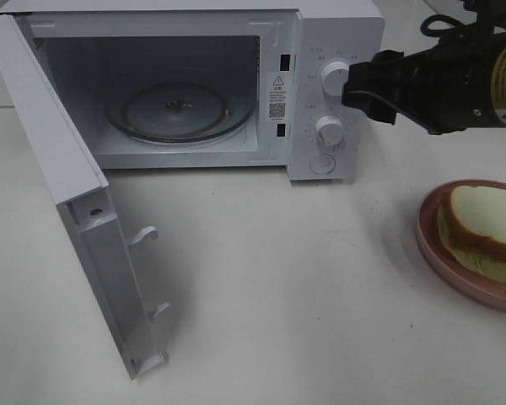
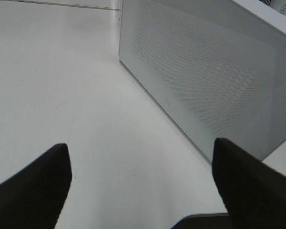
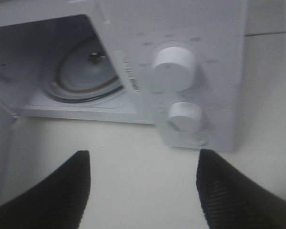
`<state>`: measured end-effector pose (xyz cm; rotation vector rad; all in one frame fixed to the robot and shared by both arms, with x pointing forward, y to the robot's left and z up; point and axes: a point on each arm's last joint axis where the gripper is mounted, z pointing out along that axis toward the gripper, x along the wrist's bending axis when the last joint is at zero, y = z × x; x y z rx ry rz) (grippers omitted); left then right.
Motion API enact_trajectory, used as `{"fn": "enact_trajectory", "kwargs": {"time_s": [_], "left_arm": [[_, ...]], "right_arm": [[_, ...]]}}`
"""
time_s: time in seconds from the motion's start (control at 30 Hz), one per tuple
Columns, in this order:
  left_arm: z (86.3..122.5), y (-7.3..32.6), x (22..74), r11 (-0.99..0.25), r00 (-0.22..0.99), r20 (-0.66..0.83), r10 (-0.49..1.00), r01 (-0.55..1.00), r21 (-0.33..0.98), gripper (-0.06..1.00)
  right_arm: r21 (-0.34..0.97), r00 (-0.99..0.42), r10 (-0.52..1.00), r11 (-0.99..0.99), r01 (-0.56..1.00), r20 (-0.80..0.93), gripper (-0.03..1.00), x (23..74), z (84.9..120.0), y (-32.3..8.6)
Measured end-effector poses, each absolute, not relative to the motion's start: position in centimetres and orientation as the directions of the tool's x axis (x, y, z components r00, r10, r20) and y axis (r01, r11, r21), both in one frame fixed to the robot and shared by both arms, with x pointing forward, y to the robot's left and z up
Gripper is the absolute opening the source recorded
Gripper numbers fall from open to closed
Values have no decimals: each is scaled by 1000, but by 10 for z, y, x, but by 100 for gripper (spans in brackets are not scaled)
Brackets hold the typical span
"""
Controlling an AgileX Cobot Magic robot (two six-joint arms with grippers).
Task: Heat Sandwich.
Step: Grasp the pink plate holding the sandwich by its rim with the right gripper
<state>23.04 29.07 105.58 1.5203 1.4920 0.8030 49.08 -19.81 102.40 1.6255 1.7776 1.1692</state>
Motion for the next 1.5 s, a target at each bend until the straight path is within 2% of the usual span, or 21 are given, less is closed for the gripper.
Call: {"fn": "enact_trajectory", "kwargs": {"time_s": [0.07, 0.13, 0.17, 0.2, 0.23, 0.33, 0.57, 0.73, 1.07, 1.5], "left_arm": [[1056, 291, 230, 60, 87, -111, 990, 453, 889, 76], [1056, 291, 230, 60, 87, -111, 990, 453, 889, 76], [1056, 291, 230, 60, 87, -111, 990, 453, 889, 76], [1056, 291, 230, 60, 87, -111, 990, 453, 889, 76], [1056, 291, 230, 60, 87, -111, 990, 453, 889, 76], [1056, 291, 230, 60, 87, -111, 990, 453, 889, 76], [1056, 291, 230, 60, 87, -111, 990, 453, 889, 76], [1056, 291, 230, 60, 87, -111, 990, 453, 889, 76], [1056, 291, 230, 60, 87, -111, 990, 453, 889, 76], [1056, 291, 230, 60, 87, -111, 990, 453, 889, 76]], "right_arm": [[812, -167, 976, -15, 584, 138, 64, 492, 1024, -203], [749, -135, 990, 70, 659, 27, 64, 491, 1024, -210], [644, -152, 988, 140, 752, -37, 64, 489, 1026, -215], [582, -171, 984, 164, 796, -43, 64, 487, 1029, -216], [582, -171, 984, 164, 796, -43, 64, 487, 1029, -216], [424, -205, 979, 182, 887, 9, 64, 486, 1039, -221], [342, -208, 978, 194, 919, 6, 64, 485, 1044, -226], [203, -189, 982, 185, 961, -3, 64, 489, 1024, -225], [113, -158, 987, 159, 981, -25, 64, 511, 985, -230], [88, -101, 995, 103, 991, -18, 63, 535, 943, -240]]}}
